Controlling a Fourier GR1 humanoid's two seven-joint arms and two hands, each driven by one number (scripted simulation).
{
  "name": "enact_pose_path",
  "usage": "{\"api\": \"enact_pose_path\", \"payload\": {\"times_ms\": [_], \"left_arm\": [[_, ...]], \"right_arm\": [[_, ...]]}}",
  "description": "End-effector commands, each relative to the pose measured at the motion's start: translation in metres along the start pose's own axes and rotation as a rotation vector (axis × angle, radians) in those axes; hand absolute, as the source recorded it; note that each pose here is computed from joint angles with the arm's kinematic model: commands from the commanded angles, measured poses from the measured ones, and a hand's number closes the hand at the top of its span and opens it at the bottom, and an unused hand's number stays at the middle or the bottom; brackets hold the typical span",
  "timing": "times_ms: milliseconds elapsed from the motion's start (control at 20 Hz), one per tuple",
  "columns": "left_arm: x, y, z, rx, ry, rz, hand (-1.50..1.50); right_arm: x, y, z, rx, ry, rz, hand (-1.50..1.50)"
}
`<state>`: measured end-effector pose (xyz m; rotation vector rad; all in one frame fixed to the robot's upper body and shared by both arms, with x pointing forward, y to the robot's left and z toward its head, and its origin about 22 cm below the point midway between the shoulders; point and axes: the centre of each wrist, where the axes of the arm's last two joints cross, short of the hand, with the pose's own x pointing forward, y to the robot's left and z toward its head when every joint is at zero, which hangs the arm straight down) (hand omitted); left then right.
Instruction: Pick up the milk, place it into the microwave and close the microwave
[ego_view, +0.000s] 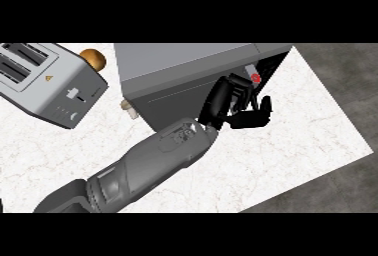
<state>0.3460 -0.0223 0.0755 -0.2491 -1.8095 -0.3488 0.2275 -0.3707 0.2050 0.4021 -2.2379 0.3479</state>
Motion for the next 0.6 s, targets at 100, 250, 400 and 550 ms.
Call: {"api": "enact_pose_path", "payload": {"times_ms": [100,250,400,550], "left_arm": [[-0.038,0.083,-0.007,0.289,0.141,-0.103,-1.50],[-0.040,0.090,-0.005,0.288,0.138,-0.099,-1.50],[-0.040,0.084,-0.005,0.267,0.138,-0.079,-1.50],[-0.039,0.088,-0.006,0.256,0.136,-0.070,-1.50]], "right_arm": [[0.008,-0.002,0.004,-0.026,-0.001,0.008,-1.50],[0.015,-0.007,0.007,-0.048,0.004,0.031,-1.50],[0.016,-0.005,0.009,-0.049,0.007,0.026,-1.50],[0.020,-0.004,0.010,-0.044,0.000,0.023,-1.50]]}}
